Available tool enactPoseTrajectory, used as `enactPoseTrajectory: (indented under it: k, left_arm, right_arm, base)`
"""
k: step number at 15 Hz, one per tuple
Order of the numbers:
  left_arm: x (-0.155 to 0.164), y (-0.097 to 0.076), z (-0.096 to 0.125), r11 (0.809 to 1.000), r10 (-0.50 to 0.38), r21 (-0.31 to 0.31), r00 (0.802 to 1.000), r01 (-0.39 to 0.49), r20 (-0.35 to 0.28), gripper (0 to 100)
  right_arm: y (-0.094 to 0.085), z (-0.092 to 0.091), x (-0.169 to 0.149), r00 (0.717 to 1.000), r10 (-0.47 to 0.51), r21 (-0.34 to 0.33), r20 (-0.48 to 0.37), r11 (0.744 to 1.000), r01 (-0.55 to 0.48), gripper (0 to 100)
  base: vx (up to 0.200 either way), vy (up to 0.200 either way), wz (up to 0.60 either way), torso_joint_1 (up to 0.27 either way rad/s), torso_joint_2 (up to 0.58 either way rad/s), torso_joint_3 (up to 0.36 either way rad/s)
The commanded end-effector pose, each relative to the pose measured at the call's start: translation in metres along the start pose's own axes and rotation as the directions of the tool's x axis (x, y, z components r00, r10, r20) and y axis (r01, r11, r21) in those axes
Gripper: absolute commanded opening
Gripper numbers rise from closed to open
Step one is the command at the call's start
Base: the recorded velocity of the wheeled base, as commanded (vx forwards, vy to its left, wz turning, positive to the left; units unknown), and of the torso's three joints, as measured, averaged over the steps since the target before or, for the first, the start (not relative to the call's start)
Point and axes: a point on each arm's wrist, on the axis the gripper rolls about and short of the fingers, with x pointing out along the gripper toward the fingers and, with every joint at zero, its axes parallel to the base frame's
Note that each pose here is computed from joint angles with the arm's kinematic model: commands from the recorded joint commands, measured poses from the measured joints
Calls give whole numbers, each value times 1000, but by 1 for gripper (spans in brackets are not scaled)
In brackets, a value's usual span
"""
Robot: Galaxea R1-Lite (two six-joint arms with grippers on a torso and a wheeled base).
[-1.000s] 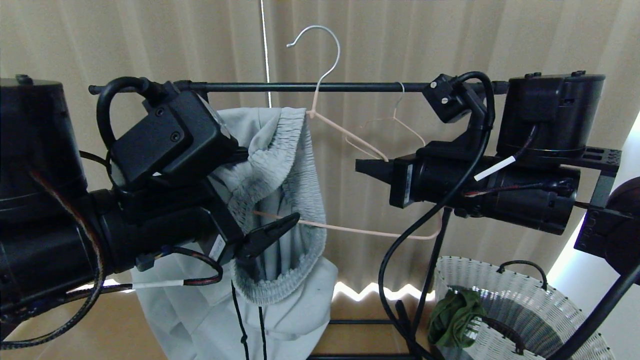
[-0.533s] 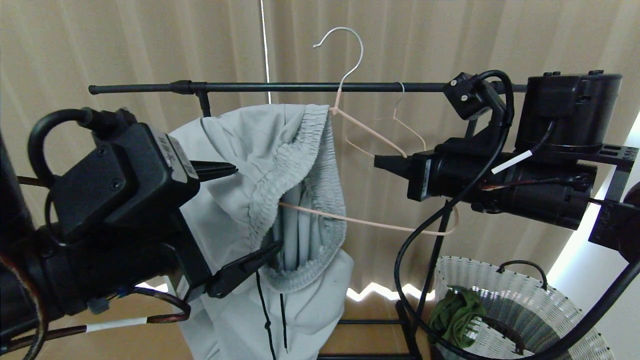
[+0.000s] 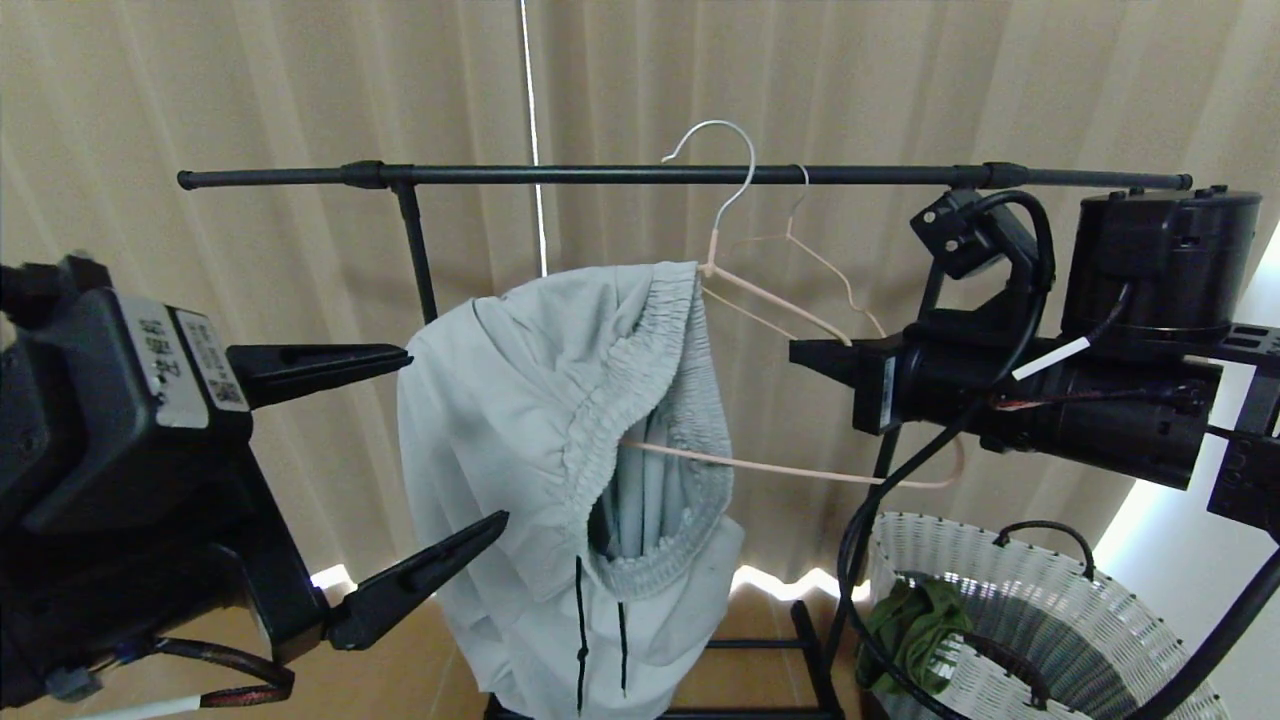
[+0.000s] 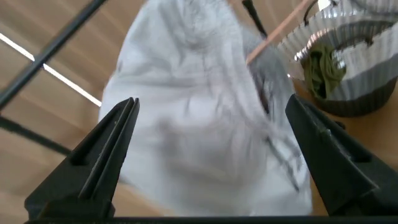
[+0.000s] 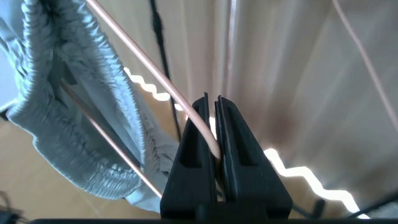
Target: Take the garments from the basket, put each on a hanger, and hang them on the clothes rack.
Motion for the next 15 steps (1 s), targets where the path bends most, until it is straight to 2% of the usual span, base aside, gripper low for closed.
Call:
enactPoseTrajectory:
  k: [1, 4, 7, 9, 12, 15]
  left_arm:
    - [-8, 0, -3, 1000, 15, -2, 1000, -15, 2, 100]
    - [-16, 1, -9, 999, 49, -5, 999, -49, -18, 100]
    - [-15, 12, -6, 995, 99, -3, 995, -99, -24, 100]
    - [-3, 21, 1, 993, 113, 46, 993, -111, -22, 100]
    - [29, 29, 7, 980, 84, 184, 996, -75, -42, 100]
    - [55, 33, 7, 974, 68, 221, 996, -52, -64, 100]
  right_arm:
    - [-2, -4, -6, 1000, -11, 3, -8, 1000, 11, 0]
    - [-5, -21, -14, 999, -34, 3, -41, 999, 34, 0]
    - [-6, -29, -15, 999, -33, -21, -20, 999, 33, 0]
    - [-6, -32, -16, 999, -34, -36, -26, 999, 33, 0]
    - [-2, -28, -15, 1000, -16, -51, -6, 999, 16, 0]
    - [4, -28, -14, 1000, 6, -104, 0, 995, -6, 0]
  base:
    - [0, 0, 0, 0, 0, 0]
    - [0, 0, 0, 0, 0, 0]
    - [0, 0, 0, 0, 0, 0]
    - [0, 0, 0, 0, 0, 0]
    - [0, 0, 0, 0, 0, 0]
    - [0, 0, 0, 0, 0, 0]
